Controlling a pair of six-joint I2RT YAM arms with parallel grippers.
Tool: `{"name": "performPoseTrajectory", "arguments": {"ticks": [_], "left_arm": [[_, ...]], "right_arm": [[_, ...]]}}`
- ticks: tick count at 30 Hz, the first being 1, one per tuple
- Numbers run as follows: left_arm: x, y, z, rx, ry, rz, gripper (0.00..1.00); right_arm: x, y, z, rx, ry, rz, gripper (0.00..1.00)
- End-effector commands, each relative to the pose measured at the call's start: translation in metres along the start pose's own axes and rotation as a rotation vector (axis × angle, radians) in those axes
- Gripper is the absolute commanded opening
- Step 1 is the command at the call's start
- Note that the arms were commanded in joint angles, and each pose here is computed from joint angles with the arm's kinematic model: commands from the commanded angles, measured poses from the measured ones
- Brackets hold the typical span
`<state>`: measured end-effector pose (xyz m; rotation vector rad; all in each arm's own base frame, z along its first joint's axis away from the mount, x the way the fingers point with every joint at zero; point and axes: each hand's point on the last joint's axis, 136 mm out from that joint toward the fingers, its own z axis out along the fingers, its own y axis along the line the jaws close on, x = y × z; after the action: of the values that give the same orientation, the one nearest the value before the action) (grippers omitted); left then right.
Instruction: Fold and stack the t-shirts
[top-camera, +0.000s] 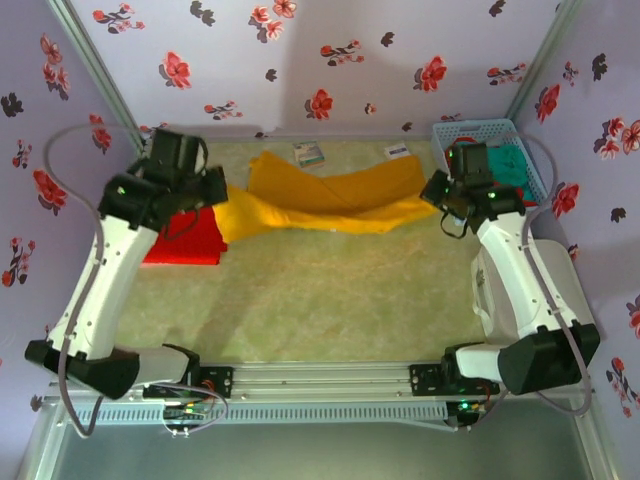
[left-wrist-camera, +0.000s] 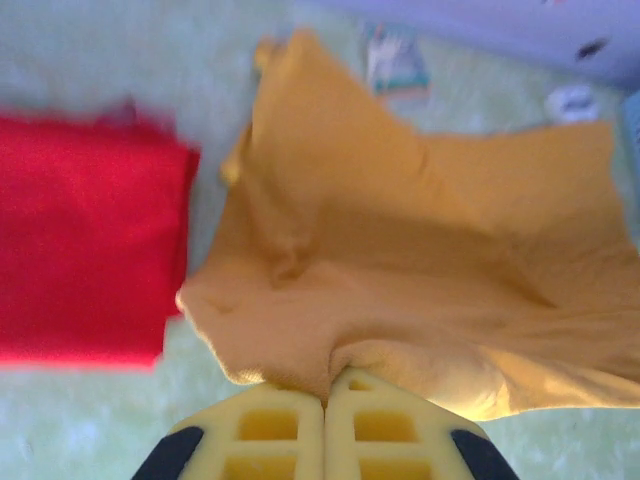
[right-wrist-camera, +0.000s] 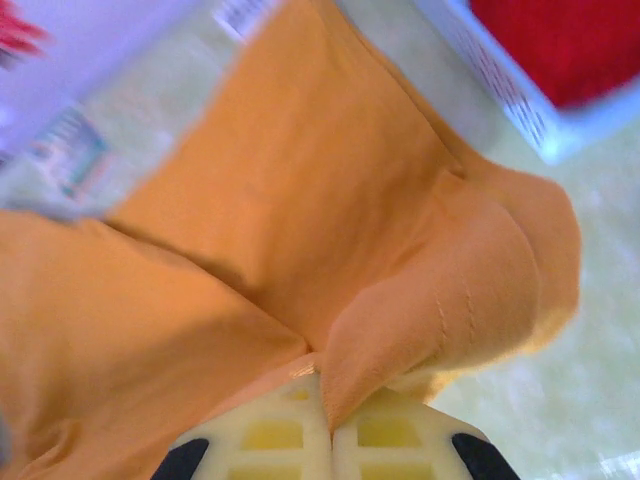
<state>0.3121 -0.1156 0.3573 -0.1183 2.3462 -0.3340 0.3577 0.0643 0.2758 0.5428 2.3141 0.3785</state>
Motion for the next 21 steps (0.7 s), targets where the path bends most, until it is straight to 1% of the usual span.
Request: {"name": "performPoseTrajectory", "arguments": {"ticks": [1,4,5,6,8,11,14,18,21], "left_arm": [[-0.036,-0.006,-0.047,0.004,-0.097,0.16,0.0],[-0.07,-0.016,-0.093,0.042,-0.243,0.21,0.0],[-0.078,-0.019,-0.108,0.054,-0.29,0.228,0.0],[-0.083,-0.021,-0.121,0.069,-0.329,0.243,0.0],[-0.089,-0.024,-0.148,0.095,-0.411,0.284,0.0],[-0.089,-0.028,-0.181,0.149,-0.514,0.334,0.0],[-0.084,-0.035,-0.215,0.224,-0.604,0.373,0.0],[-0.079,-0.038,-0.262,0.294,-0.717,0.399,0.0],[-0.071,-0.044,-0.299,0.389,-0.787,0.393,0.0]], "right_arm": [[-0.037,0.036,-0.028,-0.121,-0.101,-0.081,0.0],[-0.061,0.068,-0.058,-0.255,-0.192,-0.119,0.0],[-0.064,0.083,-0.071,-0.329,-0.209,-0.177,0.0],[-0.067,0.092,-0.083,-0.367,-0.234,-0.223,0.0],[-0.076,0.093,-0.108,-0.358,-0.315,-0.251,0.0],[-0.085,0.093,-0.147,-0.385,-0.429,-0.28,0.0],[-0.087,0.096,-0.188,-0.453,-0.537,-0.311,0.0],[-0.082,0.096,-0.235,-0.536,-0.651,-0.332,0.0],[-0.074,0.094,-0.266,-0.599,-0.718,-0.355,0.0]]}}
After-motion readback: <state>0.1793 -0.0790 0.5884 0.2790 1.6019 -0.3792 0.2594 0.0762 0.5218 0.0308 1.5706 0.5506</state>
